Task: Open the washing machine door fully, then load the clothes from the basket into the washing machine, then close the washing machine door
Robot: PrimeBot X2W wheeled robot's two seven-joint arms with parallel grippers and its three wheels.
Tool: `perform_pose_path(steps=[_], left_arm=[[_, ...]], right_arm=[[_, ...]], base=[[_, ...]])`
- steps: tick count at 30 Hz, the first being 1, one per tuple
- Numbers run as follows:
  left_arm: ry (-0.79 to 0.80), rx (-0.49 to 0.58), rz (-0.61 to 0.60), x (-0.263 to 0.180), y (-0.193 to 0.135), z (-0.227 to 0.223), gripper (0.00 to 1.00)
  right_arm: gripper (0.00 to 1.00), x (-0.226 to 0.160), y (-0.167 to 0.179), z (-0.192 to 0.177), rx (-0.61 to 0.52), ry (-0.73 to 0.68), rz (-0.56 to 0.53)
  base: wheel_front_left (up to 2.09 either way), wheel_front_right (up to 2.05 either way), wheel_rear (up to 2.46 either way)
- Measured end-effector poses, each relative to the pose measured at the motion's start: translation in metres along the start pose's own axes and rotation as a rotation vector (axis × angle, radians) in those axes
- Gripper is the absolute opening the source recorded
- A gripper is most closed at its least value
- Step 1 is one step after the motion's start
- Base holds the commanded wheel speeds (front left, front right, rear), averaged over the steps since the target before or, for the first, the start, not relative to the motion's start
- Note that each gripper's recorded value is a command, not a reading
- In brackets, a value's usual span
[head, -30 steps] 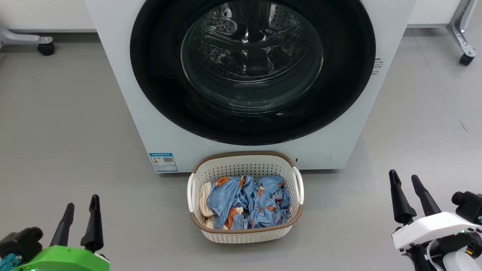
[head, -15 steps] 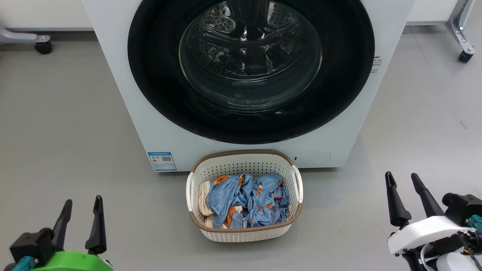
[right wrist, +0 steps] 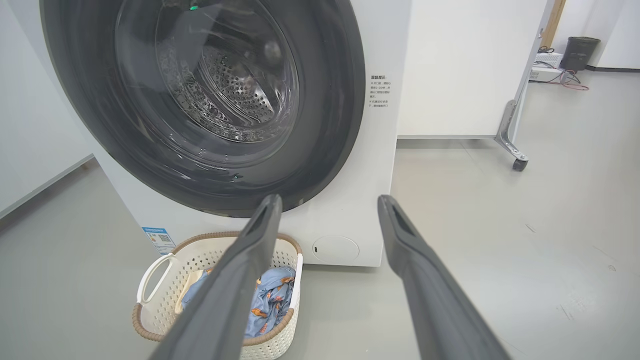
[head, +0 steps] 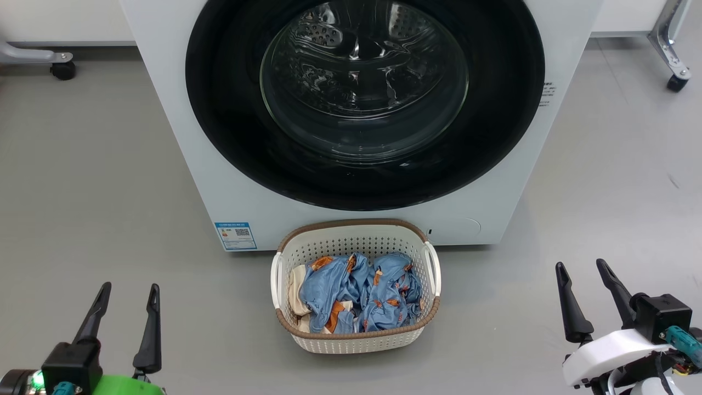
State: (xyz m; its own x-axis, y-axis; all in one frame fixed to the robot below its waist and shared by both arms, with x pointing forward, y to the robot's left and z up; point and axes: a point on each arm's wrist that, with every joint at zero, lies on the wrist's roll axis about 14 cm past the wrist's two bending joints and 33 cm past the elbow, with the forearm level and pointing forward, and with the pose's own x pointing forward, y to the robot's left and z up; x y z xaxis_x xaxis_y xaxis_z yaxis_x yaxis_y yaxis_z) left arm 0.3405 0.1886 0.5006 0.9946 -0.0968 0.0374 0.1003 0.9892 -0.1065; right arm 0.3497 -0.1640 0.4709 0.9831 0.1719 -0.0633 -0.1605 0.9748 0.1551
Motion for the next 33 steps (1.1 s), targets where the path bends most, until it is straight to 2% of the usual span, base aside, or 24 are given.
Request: perform_pose_path(steps=[9, 33], left_arm=[[-0.019, 0.118, -0.025, -0.004, -0.0036, 0.0042, 1.0], [-0.033, 0.116, 0.0, -0.0058, 0.002, 0.0081, 1.0]], right_arm=[[1.0, -0.0014, 0.0022, 0.0033, -0.127, -0.019, 0.037], [1.0, -0.0011, 0.0026, 0.006, -0.114, -0.031, 0.035]], base=[[0.0, 0.0, 0.0], [0.14, 0.14, -0.28]])
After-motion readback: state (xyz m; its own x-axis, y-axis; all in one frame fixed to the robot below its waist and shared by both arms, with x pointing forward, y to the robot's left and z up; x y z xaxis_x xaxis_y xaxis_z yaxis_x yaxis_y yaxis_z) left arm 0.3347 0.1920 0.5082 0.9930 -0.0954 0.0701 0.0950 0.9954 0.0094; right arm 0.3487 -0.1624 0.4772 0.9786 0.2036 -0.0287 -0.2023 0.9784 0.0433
